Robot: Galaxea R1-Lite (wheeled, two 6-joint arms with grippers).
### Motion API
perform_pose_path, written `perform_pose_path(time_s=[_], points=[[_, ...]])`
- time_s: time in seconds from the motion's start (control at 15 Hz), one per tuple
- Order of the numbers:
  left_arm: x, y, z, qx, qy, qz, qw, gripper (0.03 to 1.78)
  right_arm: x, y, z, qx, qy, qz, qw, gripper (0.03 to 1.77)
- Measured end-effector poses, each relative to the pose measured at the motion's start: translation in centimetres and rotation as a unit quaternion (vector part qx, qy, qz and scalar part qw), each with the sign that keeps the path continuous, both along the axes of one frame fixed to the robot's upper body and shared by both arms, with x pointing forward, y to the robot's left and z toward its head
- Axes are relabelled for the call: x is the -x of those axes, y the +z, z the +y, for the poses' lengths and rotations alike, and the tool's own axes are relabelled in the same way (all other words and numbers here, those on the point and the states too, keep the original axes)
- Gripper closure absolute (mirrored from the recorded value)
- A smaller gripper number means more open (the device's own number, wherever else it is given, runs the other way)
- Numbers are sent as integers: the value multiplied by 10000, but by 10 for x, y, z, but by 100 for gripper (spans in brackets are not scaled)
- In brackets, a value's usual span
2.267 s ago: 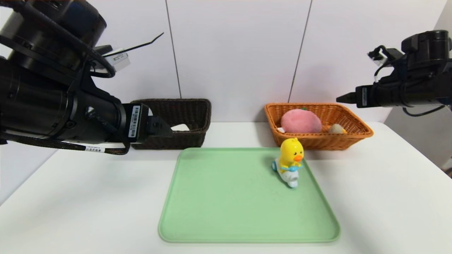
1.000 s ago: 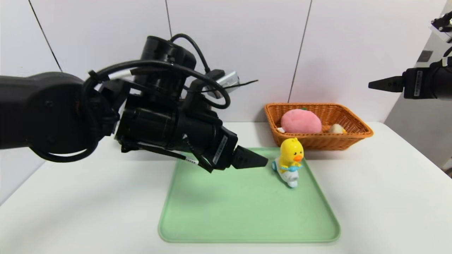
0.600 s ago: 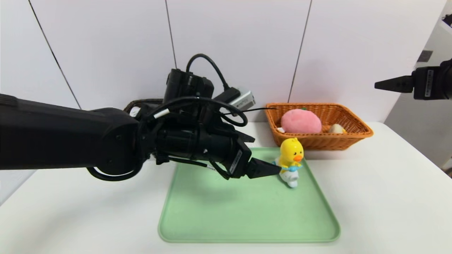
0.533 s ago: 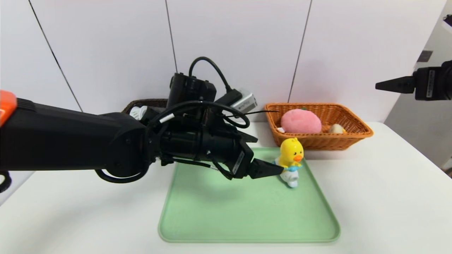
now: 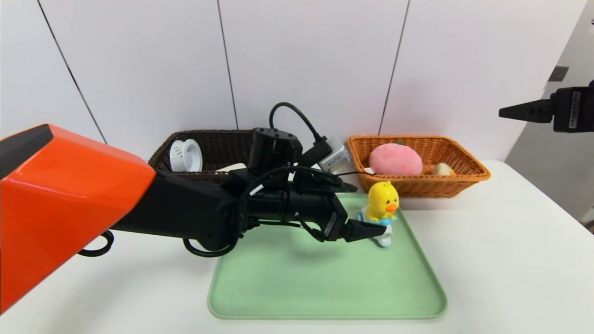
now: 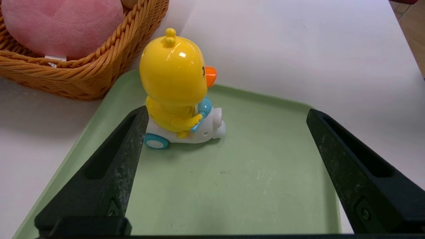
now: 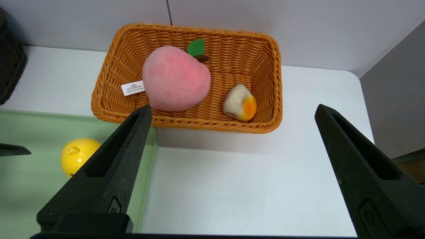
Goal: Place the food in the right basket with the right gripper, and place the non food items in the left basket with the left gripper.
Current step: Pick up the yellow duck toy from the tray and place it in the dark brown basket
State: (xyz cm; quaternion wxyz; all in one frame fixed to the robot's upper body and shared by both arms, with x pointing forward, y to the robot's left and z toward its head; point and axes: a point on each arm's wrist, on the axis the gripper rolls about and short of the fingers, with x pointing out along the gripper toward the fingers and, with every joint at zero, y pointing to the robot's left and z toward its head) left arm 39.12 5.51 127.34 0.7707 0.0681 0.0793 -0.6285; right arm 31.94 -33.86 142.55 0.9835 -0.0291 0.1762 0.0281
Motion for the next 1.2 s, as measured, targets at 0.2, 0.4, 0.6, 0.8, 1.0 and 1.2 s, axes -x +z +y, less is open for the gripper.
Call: perform_pose_path(time_s=[0.2,0.4,0.6,0.8,1.0,1.2], points=[[-8,-15,-7,9,-9,-30,10000,12,0,0,1,10,25,6,10000,11],[-15,-24,-14,40,-6,-63,10000,12,1,0,2,16,41,-1,10000,11],[-18,-31,-22,18,-30,-44,10000,12,2,1,2,81,61,-17,9999,11],[-21,-34,-26,-22,-35,-2,10000,12,3,1,2,89,78,4,9999,11],[-26,-36,-30,-15,-36,-11,10000,12,4,1,5,91,133,13,9999,11],[-32,-37,-37,130,-51,-177,9997,12,5,1,6,96,155,10,9998,11]])
